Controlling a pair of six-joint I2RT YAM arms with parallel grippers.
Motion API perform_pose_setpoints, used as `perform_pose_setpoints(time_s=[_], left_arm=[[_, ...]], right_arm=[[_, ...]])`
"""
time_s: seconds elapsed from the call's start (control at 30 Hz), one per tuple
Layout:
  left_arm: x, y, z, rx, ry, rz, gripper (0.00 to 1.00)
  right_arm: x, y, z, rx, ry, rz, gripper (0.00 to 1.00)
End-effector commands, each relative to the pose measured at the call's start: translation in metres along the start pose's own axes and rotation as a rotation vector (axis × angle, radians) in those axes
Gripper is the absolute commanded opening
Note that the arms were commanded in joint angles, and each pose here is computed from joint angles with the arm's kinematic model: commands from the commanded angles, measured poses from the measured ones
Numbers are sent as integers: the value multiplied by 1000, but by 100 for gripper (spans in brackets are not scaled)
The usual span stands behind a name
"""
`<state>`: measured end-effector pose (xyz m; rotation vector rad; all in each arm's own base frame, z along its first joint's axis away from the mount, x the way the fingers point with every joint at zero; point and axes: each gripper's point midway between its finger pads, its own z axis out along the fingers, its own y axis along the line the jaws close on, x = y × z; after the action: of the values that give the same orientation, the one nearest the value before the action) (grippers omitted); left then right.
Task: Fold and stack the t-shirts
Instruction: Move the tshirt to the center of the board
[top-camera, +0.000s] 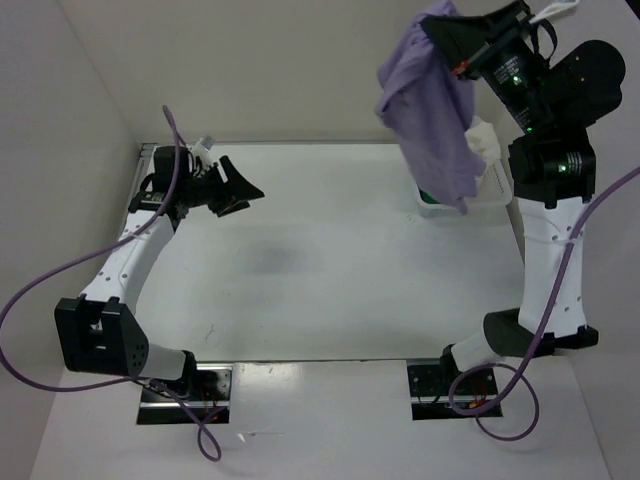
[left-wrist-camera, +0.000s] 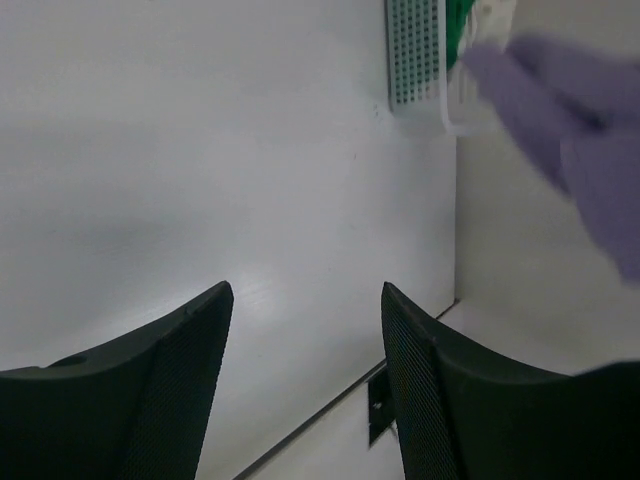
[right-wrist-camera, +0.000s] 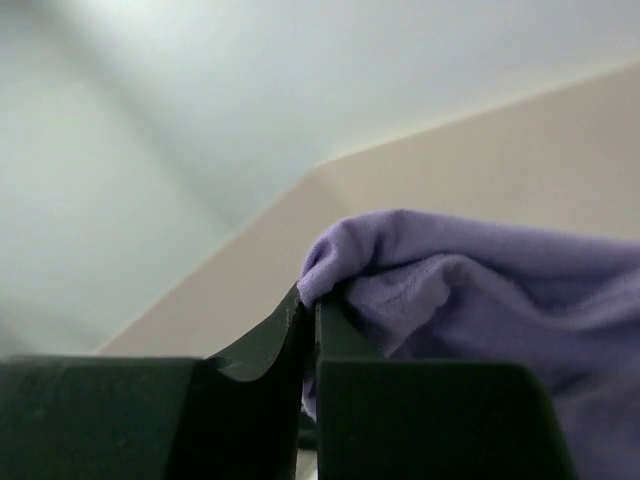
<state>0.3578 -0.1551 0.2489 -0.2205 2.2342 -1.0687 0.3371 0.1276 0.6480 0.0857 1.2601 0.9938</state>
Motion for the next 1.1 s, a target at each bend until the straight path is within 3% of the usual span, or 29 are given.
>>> perform_pose_setpoints(time_s=[0.0,0.1,0.23,0.33,0.37,0.43,0.57,0.67,0.7,0.77,0.83,0.93,1.0,1.03,1.07], left_arm=[[-28,8,-9,24,-61,-126,69],[-32,29,-16,10,-90,-202,69],[-40,48,-28,-35,-142,-246,69],[-43,53,-36,-53,-170,-255,69],[-43,57,-38,-64,-169,-270,69],[-43,63,-41,-106,-186,-268,69],[-47,75,-45,-164,-213,-247,69],[-49,85,-48,-226,-232,-227,69],[-48,89,-49,-247,-232,-225,69],[-44,100,-48,-282,-234,-223,70],[-34,110,-46,-311,-214,-235,70],[-7,125,-39,-389,-149,-224,76],[17,139,-36,-457,-94,-242,78],[26,145,-36,-480,-71,-236,79],[38,145,-32,-496,-40,-229,82]], right_arm=[[30,103,0,-457,200,109,4],[29,146,-13,-628,228,130,5],[40,145,-12,-653,265,120,5],[74,98,1,-571,338,80,6],[120,50,11,-490,432,126,6],[138,13,4,-475,398,47,6],[261,-143,-18,-230,600,197,9],[323,-251,-36,115,698,287,34],[324,-272,-39,210,667,289,54],[320,-281,-45,290,642,310,71],[312,-283,-40,382,604,221,80],[323,-251,-43,426,665,141,80],[353,-220,-61,425,744,147,69],[365,-213,-70,432,765,149,49],[394,-220,-96,491,823,157,38]])
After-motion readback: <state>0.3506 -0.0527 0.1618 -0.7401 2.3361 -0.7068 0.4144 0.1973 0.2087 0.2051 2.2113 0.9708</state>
